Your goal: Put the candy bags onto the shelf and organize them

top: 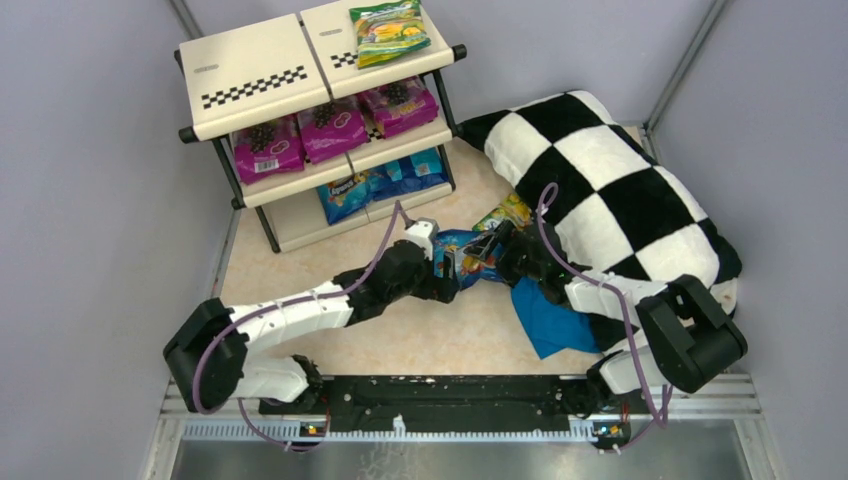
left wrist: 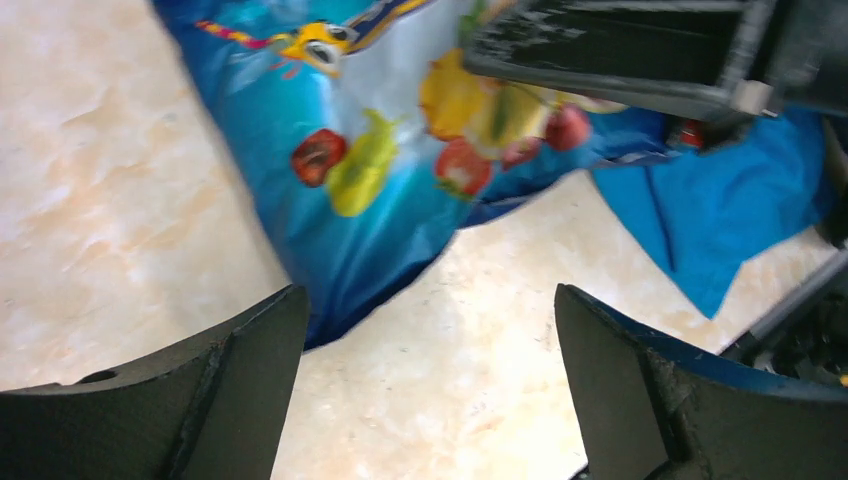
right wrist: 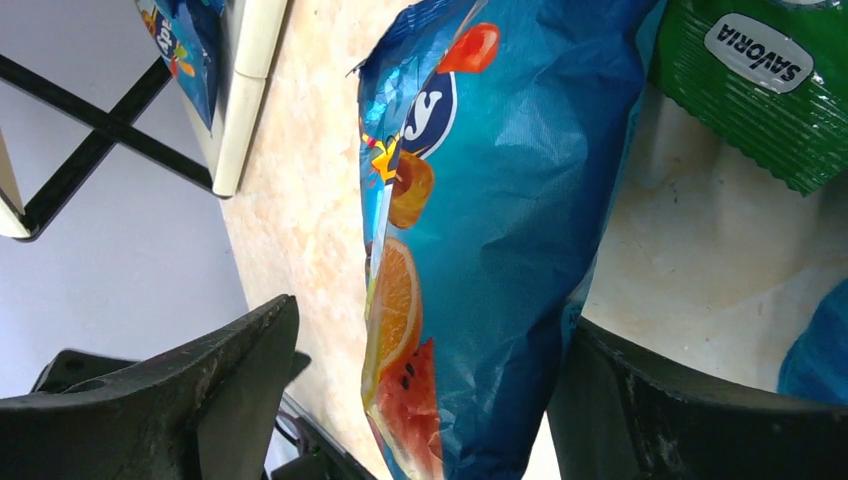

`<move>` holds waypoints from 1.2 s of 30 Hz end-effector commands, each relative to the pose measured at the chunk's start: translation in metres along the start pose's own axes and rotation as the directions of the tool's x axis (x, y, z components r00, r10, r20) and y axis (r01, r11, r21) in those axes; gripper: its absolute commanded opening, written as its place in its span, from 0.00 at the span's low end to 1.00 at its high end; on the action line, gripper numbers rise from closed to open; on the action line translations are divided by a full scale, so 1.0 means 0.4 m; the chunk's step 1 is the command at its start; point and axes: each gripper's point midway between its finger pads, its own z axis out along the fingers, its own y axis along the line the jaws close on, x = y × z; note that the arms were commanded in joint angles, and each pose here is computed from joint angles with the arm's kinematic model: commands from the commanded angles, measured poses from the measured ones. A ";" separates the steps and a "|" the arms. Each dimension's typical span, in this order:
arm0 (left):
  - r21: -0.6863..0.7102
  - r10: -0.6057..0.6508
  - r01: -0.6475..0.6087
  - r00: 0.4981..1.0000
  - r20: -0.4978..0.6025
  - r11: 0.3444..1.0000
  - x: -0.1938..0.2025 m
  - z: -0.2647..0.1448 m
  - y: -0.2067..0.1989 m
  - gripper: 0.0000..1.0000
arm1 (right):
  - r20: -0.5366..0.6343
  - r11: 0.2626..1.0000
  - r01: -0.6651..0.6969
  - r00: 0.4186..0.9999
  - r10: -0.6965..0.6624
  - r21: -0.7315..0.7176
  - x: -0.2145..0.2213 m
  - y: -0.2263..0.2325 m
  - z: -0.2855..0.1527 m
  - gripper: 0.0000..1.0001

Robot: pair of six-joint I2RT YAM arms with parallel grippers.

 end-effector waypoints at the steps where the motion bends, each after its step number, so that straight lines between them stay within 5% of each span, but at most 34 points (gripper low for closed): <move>1: -0.098 -0.118 0.113 0.992 -0.043 0.989 0.032 0.005 0.088 0.96 | 0.059 0.996 0.029 0.998 -0.024 -0.085 -0.028 0.042 0.000 0.84; 8: -0.108 -0.227 0.219 0.971 -0.071 0.970 0.034 0.087 0.127 0.76 | 0.049 0.996 0.011 0.999 -0.007 -0.088 -0.013 0.028 -0.021 0.83; 18: 0.065 -0.347 0.358 0.927 -0.144 0.931 0.102 0.104 0.057 0.32 | 0.149 0.986 -0.063 0.985 0.086 -0.153 -0.037 0.037 -0.106 0.83; 24: 0.108 -0.453 0.465 0.883 -0.121 0.879 0.113 0.075 0.046 0.25 | 0.218 0.985 -0.089 0.969 0.120 -0.150 -0.056 0.017 -0.109 0.84; 36: 0.131 -0.476 0.492 0.869 -0.137 0.861 0.119 0.074 0.013 0.22 | 0.115 0.988 -0.051 0.991 0.068 -0.144 0.022 0.011 -0.044 0.78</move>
